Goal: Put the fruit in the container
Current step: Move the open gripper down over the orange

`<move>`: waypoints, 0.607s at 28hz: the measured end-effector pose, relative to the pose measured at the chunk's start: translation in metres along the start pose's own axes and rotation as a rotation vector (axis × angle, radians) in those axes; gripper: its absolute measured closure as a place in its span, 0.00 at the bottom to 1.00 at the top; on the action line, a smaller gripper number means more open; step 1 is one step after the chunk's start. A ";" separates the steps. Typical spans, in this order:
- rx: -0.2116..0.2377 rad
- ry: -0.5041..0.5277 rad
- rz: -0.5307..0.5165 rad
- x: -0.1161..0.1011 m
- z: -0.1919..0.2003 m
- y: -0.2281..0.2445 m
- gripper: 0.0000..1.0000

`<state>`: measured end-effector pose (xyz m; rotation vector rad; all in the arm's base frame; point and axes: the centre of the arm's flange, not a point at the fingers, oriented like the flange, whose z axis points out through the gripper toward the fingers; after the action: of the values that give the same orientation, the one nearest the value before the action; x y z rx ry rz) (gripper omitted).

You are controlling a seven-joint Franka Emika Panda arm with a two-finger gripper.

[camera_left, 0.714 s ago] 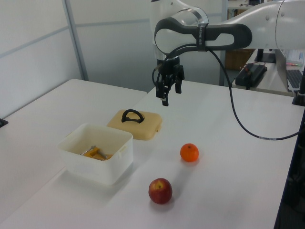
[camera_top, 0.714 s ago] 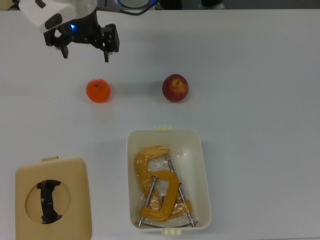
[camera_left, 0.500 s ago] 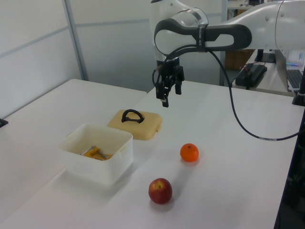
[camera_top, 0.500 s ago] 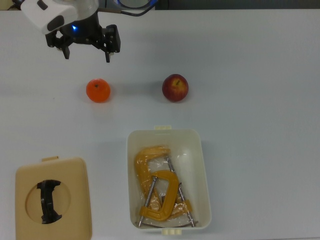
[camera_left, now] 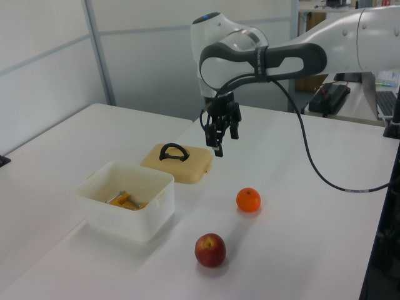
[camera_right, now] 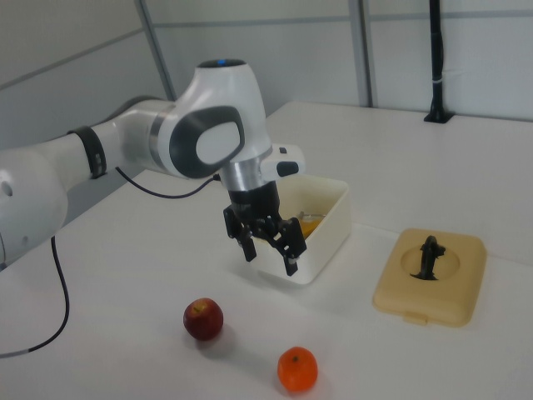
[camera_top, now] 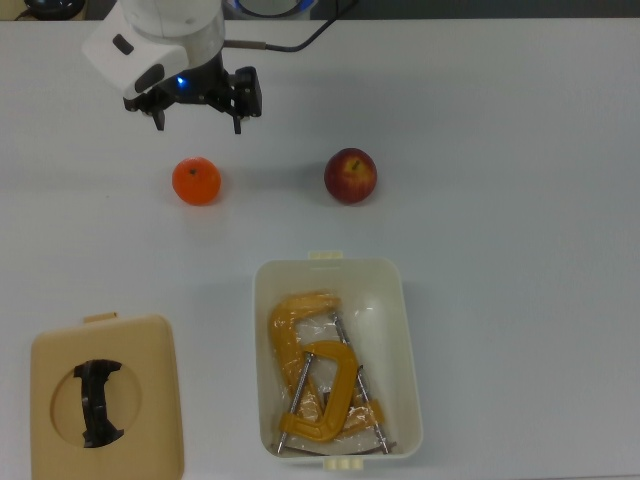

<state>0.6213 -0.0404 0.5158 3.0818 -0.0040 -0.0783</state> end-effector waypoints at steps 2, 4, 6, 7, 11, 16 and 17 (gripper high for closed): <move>0.001 0.029 0.002 -0.002 0.008 0.000 0.00; 0.005 0.055 0.004 -0.007 0.019 0.000 0.00; 0.008 0.063 0.001 -0.013 0.029 -0.004 0.00; 0.010 0.064 -0.001 -0.016 0.034 -0.007 0.00; 0.001 0.051 -0.007 -0.026 0.051 -0.020 0.00; -0.027 0.064 0.008 -0.030 0.071 -0.027 0.00; -0.035 0.069 0.012 -0.030 0.074 -0.027 0.00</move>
<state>0.5871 -0.0174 0.4419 3.0476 -0.0180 0.0287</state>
